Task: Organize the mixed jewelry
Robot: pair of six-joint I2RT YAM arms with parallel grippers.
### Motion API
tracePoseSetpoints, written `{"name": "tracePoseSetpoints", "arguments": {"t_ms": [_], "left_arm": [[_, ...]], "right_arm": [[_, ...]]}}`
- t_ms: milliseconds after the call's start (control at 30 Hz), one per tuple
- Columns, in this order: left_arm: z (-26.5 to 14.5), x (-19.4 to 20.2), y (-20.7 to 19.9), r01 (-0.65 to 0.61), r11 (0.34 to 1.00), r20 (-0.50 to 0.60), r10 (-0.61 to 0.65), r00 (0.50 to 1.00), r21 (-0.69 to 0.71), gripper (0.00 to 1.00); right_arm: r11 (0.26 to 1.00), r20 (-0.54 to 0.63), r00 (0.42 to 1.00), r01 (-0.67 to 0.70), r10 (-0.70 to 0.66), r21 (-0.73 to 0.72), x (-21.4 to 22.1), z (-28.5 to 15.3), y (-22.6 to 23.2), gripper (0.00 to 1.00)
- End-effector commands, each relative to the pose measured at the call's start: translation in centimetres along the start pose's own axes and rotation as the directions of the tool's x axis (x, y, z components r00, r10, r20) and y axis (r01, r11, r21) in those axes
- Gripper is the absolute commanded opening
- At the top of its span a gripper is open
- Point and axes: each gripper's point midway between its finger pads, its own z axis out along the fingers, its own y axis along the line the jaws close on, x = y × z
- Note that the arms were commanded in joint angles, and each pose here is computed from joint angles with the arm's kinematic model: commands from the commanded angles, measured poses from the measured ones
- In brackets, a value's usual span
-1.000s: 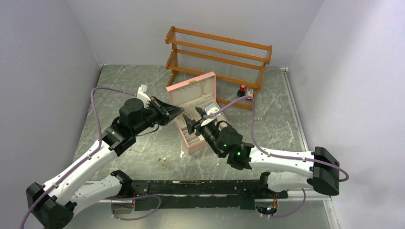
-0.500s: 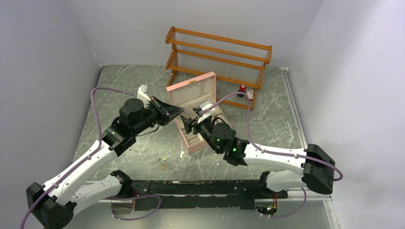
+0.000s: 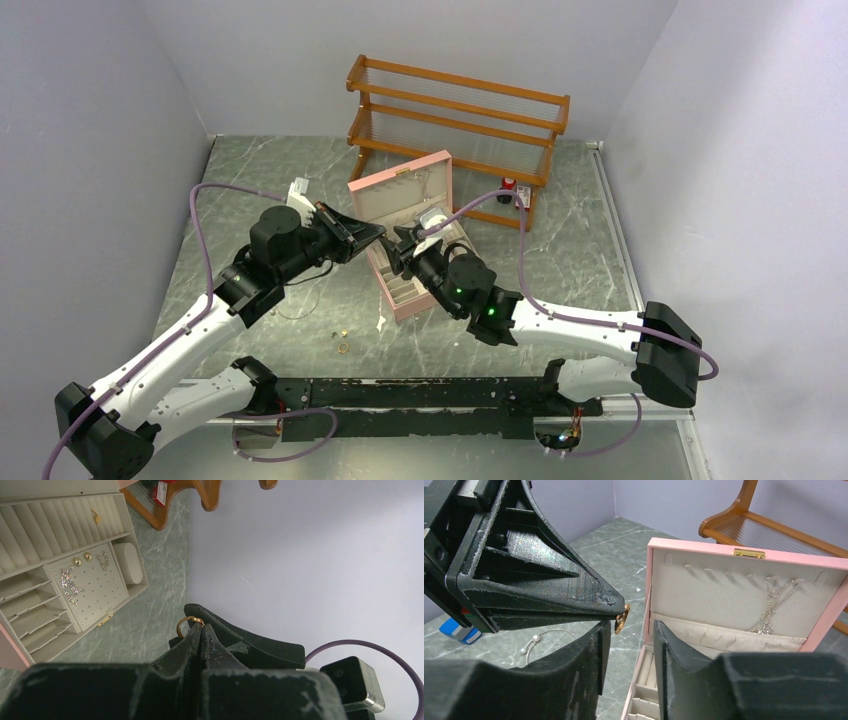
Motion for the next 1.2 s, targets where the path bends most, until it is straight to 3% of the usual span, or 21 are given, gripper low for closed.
{"name": "tracePoseSetpoints", "arguments": {"t_ms": [0,400,633,833,1000,1167], "left_arm": [[-0.1,0.3,-0.4,0.004,1.000,-0.012,-0.004,1.000,0.015,0.05],[0.0,0.4,-0.4,0.001,1.000,-0.021,-0.001,1.000,0.018,0.05],[0.1,-0.2,1.7,-0.049,0.997,0.023,0.050,0.998,-0.056,0.07],[-0.4,-1.0,5.9,-0.122,0.977,0.073,0.137,0.988,-0.177,0.16],[-1.2,-1.2,8.2,-0.204,0.945,0.064,0.227,0.972,-0.254,0.27],[-1.9,-1.2,10.3,-0.293,0.906,0.034,0.318,0.948,-0.307,0.51]], "right_arm": [[0.999,0.059,0.998,-0.038,0.037,0.005,-2.2,0.4,-0.1,0.36],[0.999,0.051,0.998,-0.038,0.037,0.013,-2.2,0.6,-0.1,0.01],[0.995,-0.007,0.996,-0.093,0.093,0.040,0.2,-0.2,-1.2,0.00],[0.982,-0.115,0.976,-0.178,0.185,0.063,3.6,-2.3,-1.7,0.11],[0.967,-0.235,0.940,-0.222,0.246,0.125,6.6,-3.7,-2.3,0.27],[0.946,-0.331,0.888,-0.274,0.319,0.176,8.6,-5.0,-2.8,0.40]]}}
